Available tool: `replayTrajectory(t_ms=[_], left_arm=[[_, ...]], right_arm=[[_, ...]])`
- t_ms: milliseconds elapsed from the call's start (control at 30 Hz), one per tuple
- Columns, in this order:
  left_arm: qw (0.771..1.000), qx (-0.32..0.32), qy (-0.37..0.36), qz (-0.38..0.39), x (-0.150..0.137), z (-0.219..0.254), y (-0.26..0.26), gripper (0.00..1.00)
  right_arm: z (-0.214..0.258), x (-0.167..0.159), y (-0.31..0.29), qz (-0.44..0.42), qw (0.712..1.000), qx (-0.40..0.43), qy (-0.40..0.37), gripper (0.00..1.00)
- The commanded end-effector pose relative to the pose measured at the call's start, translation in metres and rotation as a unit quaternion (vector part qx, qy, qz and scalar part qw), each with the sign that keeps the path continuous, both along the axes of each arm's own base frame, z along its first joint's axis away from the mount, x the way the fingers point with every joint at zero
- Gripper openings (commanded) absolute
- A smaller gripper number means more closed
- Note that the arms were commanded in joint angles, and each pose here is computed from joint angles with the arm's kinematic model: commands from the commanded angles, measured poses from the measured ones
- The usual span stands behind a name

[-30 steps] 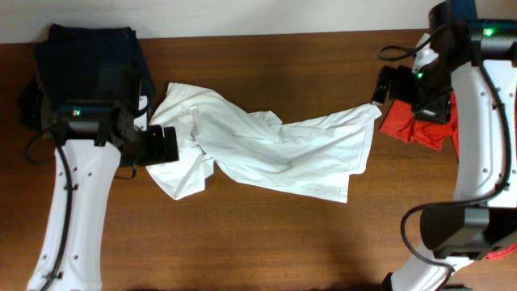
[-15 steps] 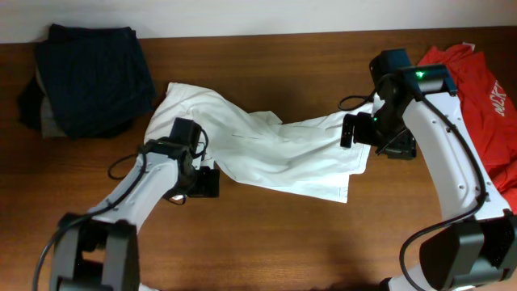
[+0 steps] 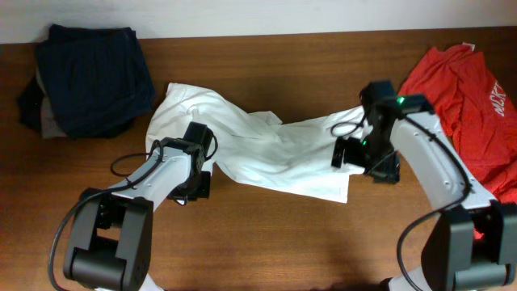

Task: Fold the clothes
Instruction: 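Regrasp the shirt's bottom hem corners with both grippers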

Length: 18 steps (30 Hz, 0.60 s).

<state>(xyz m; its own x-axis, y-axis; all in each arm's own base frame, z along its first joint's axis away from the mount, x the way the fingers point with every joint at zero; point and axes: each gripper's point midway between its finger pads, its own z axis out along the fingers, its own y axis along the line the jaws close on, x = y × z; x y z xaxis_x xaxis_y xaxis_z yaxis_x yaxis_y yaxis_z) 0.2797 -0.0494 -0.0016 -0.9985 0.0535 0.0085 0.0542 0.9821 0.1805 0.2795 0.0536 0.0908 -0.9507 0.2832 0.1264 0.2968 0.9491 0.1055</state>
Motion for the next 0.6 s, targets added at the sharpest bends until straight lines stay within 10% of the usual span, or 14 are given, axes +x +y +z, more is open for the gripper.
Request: replayTrajectory(t_ms=[0,300,433,500,567], left_arm=[[1.0,0.006,-0.013,0.011,0.004,0.006,0.003,0.01],[1.0,0.005,-0.015,0.011,0.003,0.011,0.003,0.01],[1.0,0.004,-0.015,0.011,0.003,0.011,0.003,0.01],[1.0,0.003,-0.016,0.011,0.003,0.011,0.002,0.01],[1.0,0.0,-0.026,0.011,0.004,0.019,0.002,0.01]], right_arm=[[-0.034,-0.032,0.019,0.027,0.998,0.047,0.038,0.99],[-0.086,-0.037,0.019,-0.009,0.999,0.047,0.006,0.78],[-0.087,-0.032,0.019,-0.008,0.999,0.046,-0.004,0.44],[-0.087,-0.028,0.019,-0.008,0.999,0.045,-0.012,0.04],[-0.085,-0.026,0.018,-0.01,0.999,0.045,-0.013,0.04]])
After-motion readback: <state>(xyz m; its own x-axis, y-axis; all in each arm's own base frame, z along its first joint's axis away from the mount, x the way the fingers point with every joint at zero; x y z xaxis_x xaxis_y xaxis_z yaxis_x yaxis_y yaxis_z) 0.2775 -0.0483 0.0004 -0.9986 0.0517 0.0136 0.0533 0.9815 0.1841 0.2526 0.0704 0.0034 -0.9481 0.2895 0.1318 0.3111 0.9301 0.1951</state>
